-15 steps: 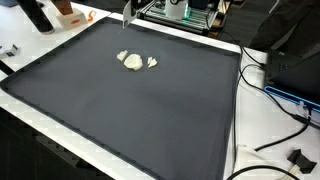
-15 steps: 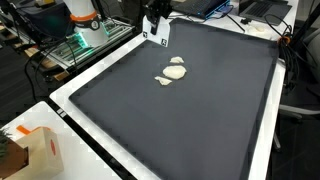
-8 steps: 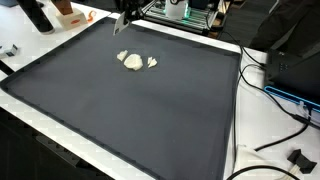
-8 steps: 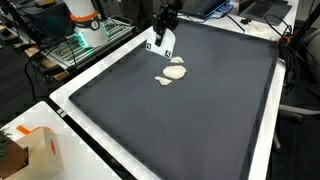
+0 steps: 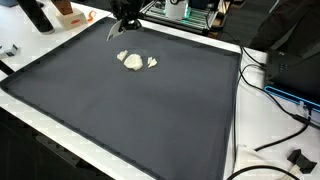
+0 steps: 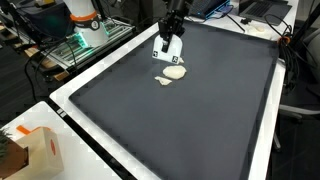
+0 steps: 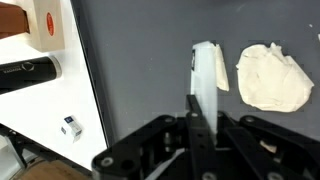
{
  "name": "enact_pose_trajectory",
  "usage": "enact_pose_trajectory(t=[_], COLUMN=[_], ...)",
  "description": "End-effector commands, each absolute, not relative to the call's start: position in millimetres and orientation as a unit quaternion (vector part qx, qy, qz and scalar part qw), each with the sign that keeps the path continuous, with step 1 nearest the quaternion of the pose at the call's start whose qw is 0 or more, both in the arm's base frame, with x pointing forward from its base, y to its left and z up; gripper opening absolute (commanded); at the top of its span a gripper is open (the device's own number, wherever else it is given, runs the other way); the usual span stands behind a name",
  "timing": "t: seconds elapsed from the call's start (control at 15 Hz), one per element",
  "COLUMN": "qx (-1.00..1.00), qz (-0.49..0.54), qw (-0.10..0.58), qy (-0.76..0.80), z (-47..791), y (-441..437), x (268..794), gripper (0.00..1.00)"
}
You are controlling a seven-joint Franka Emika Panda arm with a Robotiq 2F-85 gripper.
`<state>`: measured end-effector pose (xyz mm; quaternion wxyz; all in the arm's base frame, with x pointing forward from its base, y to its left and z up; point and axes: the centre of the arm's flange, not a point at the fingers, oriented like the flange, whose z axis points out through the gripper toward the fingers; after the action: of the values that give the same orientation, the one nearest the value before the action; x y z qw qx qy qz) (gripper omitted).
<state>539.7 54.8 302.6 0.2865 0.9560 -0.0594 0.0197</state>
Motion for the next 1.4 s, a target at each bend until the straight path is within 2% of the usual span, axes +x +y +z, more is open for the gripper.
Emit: enact_pose_trajectory(t=[0.0, 1.33], qx=[0.954, 0.967], qz=[0.045, 0.063], qw=[0.29, 0.242], qy=[-0.066, -0.039], z=[289.5, 262.3], y=[54.7, 52.7], x=[540.6, 542.7], gripper=[0.01, 0.01])
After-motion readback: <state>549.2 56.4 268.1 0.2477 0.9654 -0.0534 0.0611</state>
